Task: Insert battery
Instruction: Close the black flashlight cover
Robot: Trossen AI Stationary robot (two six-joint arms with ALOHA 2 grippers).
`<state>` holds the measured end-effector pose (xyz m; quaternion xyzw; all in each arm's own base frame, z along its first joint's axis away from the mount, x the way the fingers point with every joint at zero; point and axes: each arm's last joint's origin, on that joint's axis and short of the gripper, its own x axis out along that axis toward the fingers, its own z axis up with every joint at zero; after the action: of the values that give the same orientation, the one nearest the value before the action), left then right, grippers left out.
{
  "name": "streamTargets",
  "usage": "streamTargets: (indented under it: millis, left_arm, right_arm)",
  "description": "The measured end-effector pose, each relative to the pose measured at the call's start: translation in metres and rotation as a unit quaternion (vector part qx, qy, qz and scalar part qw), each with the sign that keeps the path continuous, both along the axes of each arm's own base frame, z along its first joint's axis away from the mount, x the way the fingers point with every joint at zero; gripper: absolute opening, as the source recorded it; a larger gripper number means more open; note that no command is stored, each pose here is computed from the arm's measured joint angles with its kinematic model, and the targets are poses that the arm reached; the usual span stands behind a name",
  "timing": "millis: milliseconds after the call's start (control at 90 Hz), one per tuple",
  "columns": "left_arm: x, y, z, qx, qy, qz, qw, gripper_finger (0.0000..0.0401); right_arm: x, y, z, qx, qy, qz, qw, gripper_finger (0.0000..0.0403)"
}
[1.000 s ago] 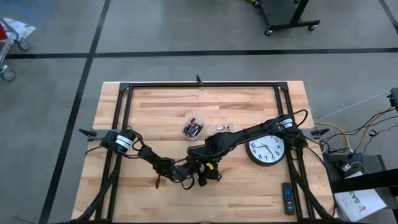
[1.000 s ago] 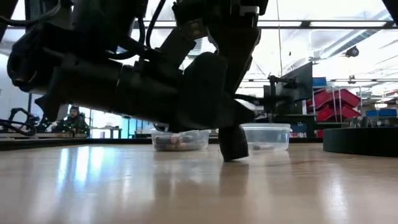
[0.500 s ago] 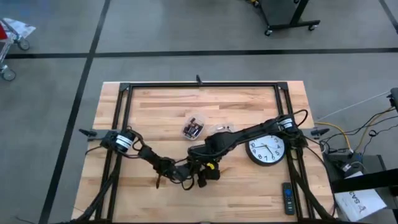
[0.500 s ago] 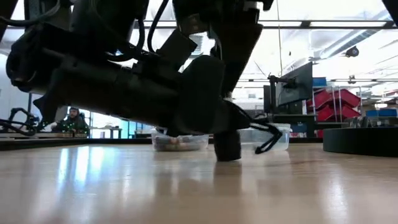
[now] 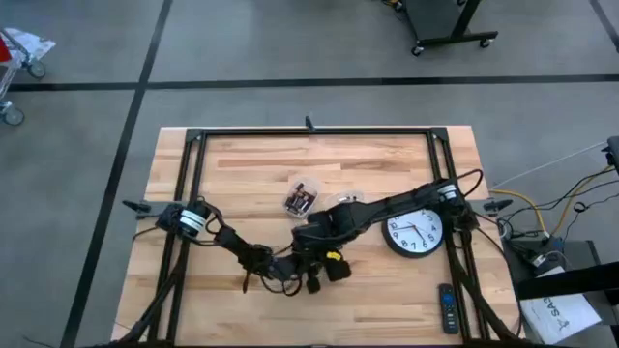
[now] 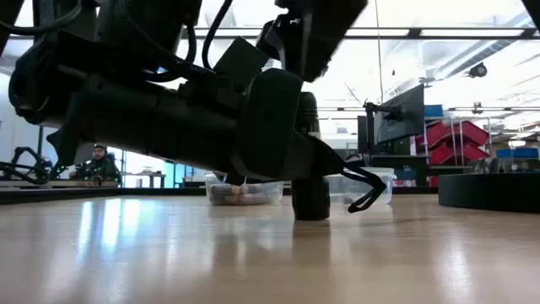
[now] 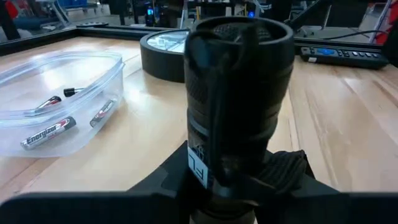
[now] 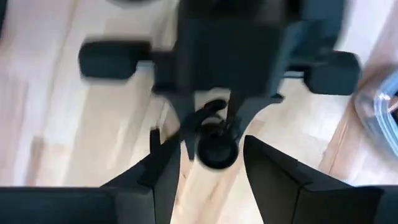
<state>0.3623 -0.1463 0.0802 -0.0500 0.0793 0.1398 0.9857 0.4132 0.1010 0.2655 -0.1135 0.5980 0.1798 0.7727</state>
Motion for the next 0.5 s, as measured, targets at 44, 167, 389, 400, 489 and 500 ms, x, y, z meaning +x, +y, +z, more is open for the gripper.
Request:
streamTargets:
  millis: [44, 167, 389, 400, 489, 500]
  left_arm:
    - [0.0, 0.0, 0.0, -0.001, 0.0, -0.002, 1.0, 0.0093]
    - [0.0, 0.0, 0.0, -0.002, 0.0, -0.002, 1.0, 0.0093]
    - [0.0, 0.0, 0.0, -0.002, 0.001, -0.004, 1.0, 0.0093]
    - [0.0, 0.0, 0.0, -0.002, 0.001, -0.004, 1.0, 0.0093]
    - [0.0, 0.0, 0.0, -0.001, 0.001, -0.004, 1.0, 0.0093]
    - [0.0, 0.0, 0.0, -0.001, 0.001, -0.004, 1.0, 0.0093]
  right_arm:
    - [0.0, 0.001, -0.002, -0.006, -0.001, 0.023, 1.0, 0.0149]
    - [0.0, 0.001, -0.008, -0.019, -0.006, 0.073, 0.997, 0.0144]
    - [0.0, -0.001, -0.02, -0.031, -0.003, 0.112, 0.993, 0.0132]
    - [0.0, -0.001, -0.02, -0.031, -0.004, 0.112, 0.993, 0.0132]
    - [0.001, 0.0, -0.021, -0.03, -0.008, 0.112, 0.993, 0.0126]
    - [0.001, 0.0, -0.021, -0.03, -0.008, 0.111, 0.993, 0.0125]
